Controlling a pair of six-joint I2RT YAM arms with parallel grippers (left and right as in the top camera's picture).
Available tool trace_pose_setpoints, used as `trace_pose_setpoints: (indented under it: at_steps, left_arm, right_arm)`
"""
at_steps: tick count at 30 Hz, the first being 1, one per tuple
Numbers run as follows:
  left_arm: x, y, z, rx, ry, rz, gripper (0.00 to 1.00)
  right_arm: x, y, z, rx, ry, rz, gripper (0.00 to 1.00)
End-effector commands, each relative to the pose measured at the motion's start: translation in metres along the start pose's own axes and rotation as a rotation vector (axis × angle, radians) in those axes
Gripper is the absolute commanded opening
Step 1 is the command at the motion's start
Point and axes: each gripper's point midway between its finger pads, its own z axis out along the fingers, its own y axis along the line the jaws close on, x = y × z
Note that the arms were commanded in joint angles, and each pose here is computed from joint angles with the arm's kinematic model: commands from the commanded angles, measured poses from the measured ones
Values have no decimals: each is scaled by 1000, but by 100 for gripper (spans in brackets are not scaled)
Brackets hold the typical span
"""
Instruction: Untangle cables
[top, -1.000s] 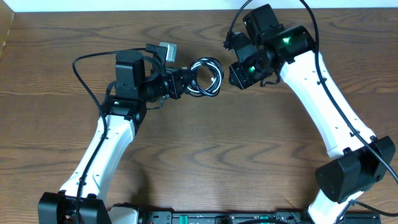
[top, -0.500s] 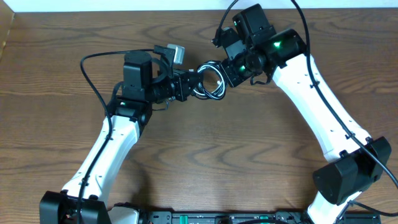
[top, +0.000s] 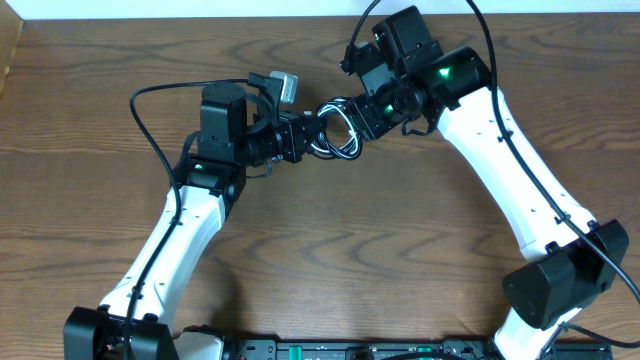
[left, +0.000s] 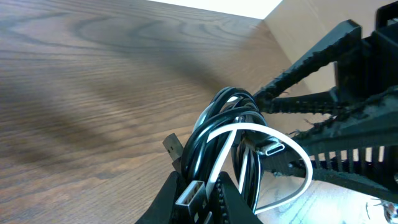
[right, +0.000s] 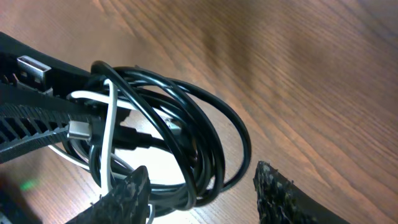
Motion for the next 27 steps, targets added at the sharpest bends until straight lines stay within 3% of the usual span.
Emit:
trace_pose_setpoints:
  at_steps: [1, 7, 27]
  left_arm:
    - [-1, 2, -2, -28, -11, 27, 8]
    - [0, 12, -2, -80, -11, 30, 8]
    - [3, 23, -4, -140, -1, 34, 8]
  right_arm:
    - [-9, 3, -15, 20, -44, -19, 51]
    - [-8, -12, -16, 107, -41, 13, 49]
    - [-9, 25, -18, -91, -51, -56, 49]
